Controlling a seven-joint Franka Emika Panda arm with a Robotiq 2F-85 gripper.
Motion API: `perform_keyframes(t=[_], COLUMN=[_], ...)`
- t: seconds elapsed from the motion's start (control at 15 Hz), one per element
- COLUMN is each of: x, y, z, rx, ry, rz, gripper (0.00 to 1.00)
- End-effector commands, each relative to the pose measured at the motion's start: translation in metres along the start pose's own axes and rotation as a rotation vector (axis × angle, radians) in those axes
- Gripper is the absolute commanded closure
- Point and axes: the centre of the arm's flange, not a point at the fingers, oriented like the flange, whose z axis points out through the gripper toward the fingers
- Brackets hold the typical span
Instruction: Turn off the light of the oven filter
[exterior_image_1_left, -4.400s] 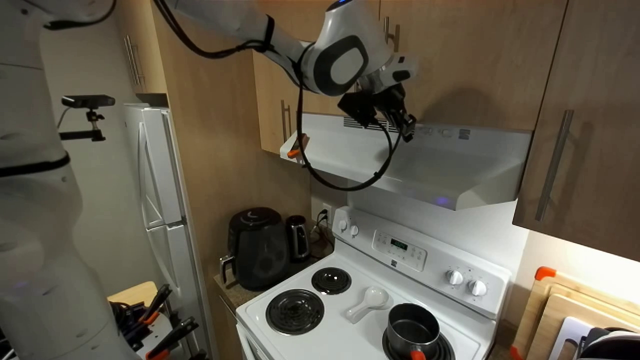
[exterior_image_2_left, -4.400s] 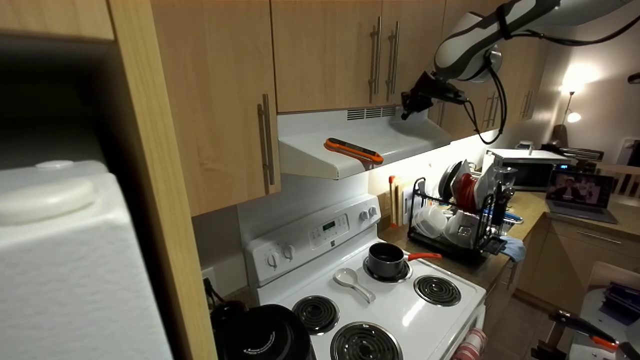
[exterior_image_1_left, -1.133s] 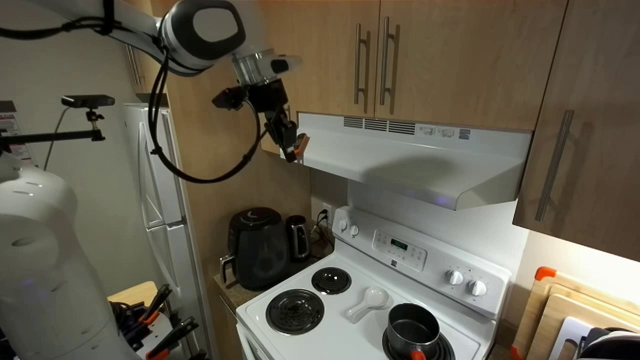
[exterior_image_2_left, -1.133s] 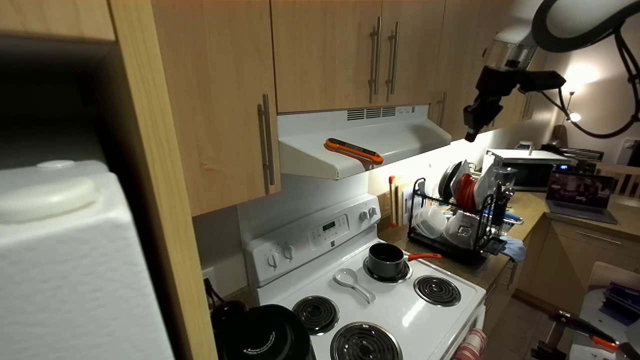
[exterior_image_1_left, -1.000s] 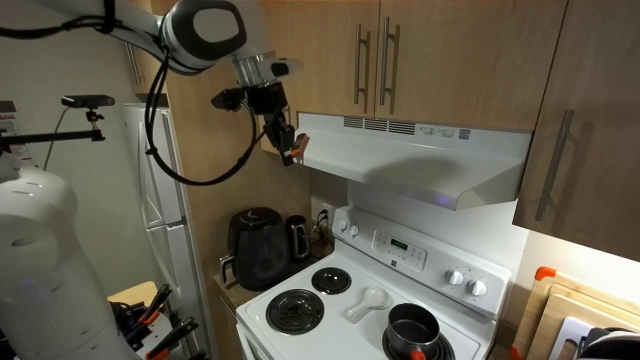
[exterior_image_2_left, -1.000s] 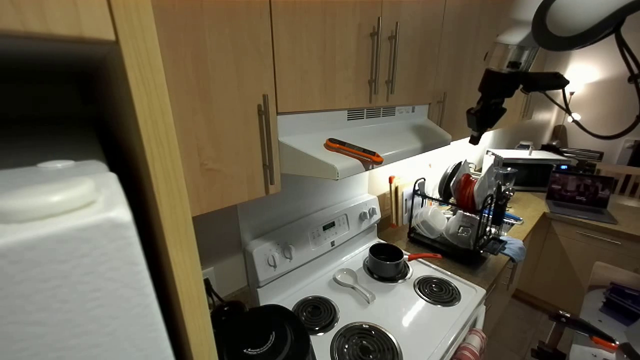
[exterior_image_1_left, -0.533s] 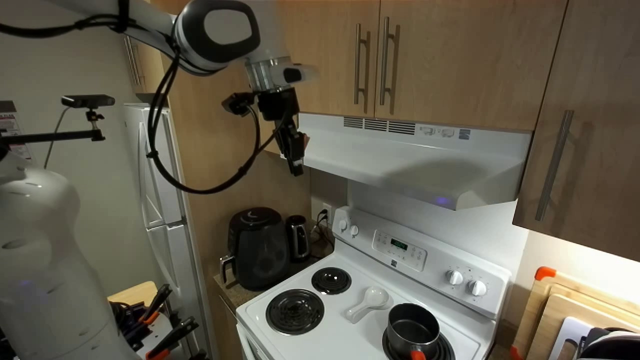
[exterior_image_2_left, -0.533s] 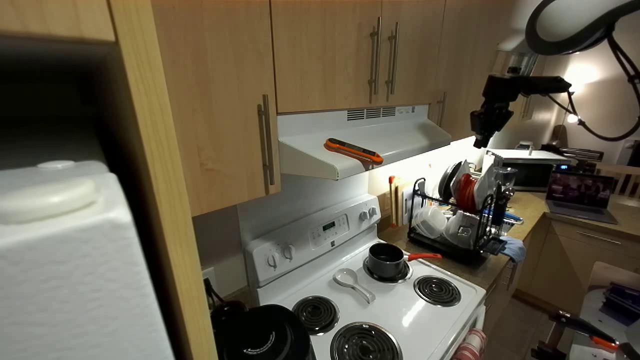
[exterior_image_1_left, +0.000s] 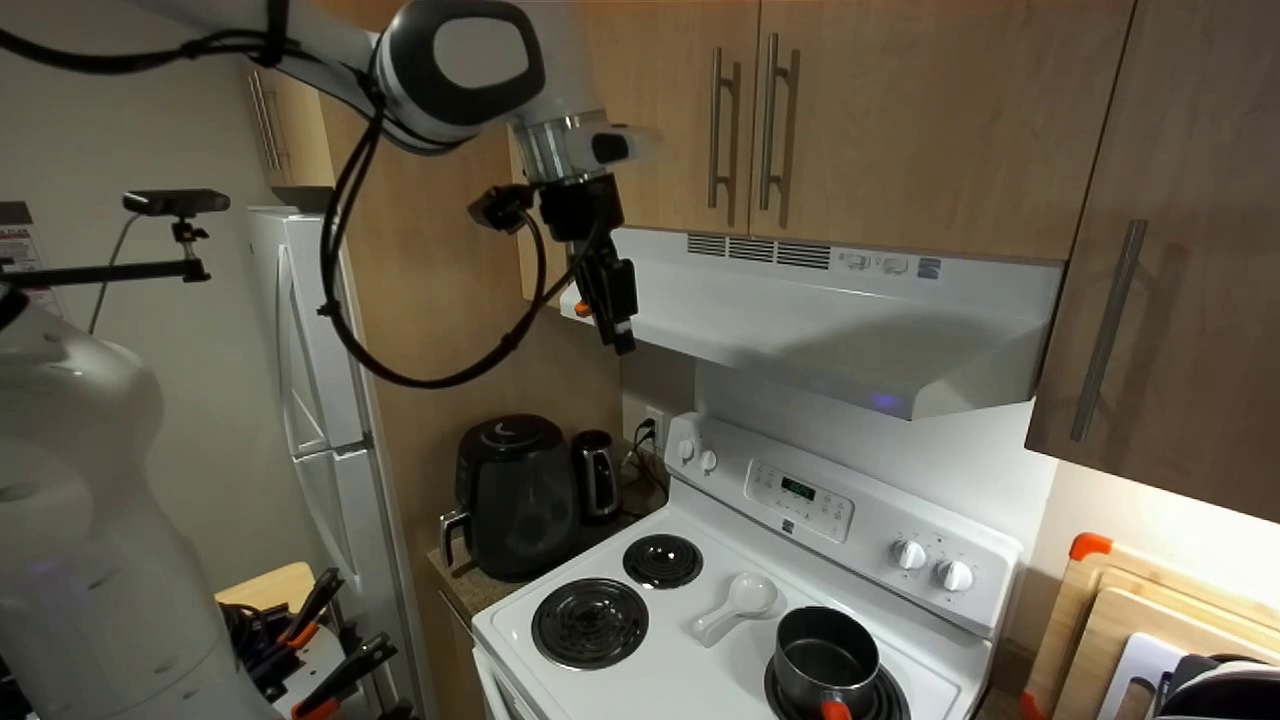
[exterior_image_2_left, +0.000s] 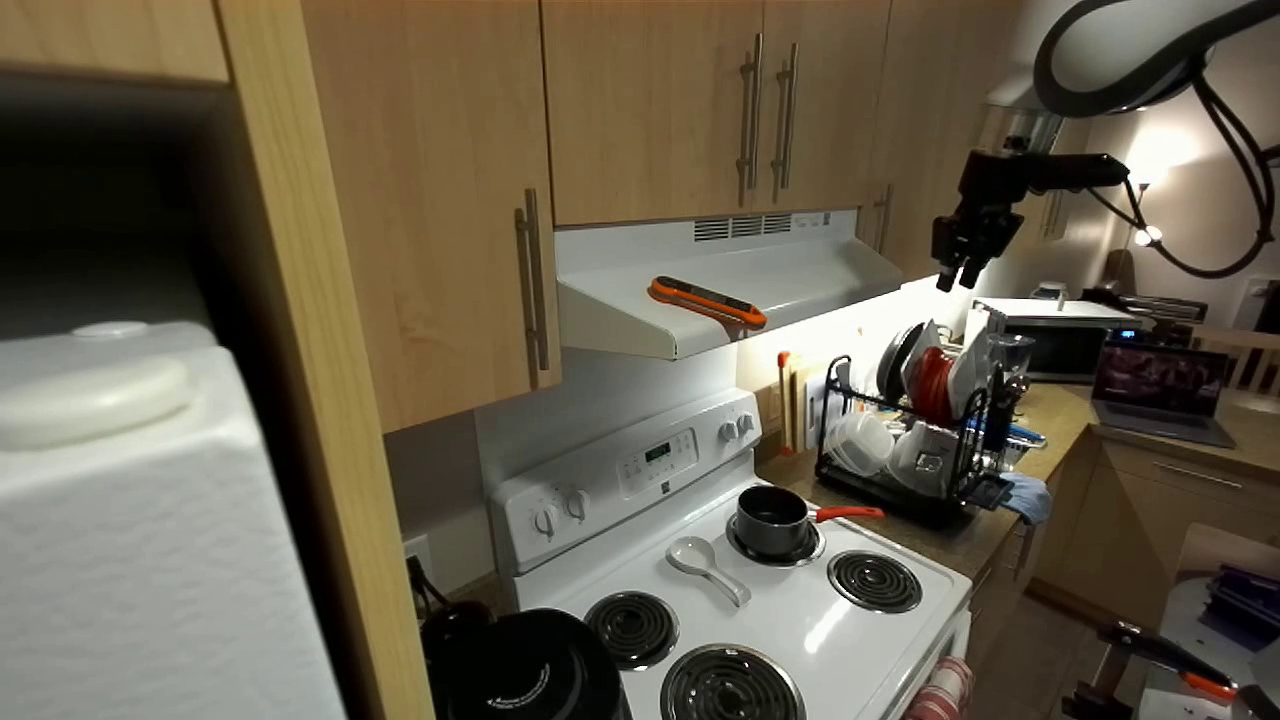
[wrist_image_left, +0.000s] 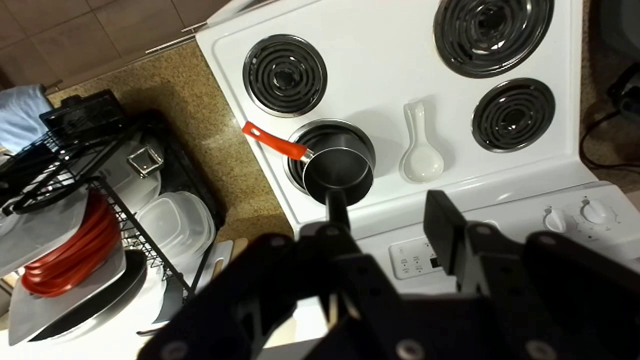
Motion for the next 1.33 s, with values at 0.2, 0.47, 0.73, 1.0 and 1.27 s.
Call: perform_keyframes(t=[0.2,0.47,0.73,1.0,1.27], x=[0.0,0.0,0.001,-0.001,-0.003], y=[0.0,0.0,0.0,-0.01,-0.016], z=[0.0,0.0,-0.001,-0.008,-0.008], rx=[0.0,0.0,0.004,0.01,0.018], ry=[0.0,0.0,0.004,0.024,0.011], rz=[0.0,0.0,-0.011,-0.031,-0.039], gripper=[0.55,0.55,0.29,0.05,0.0])
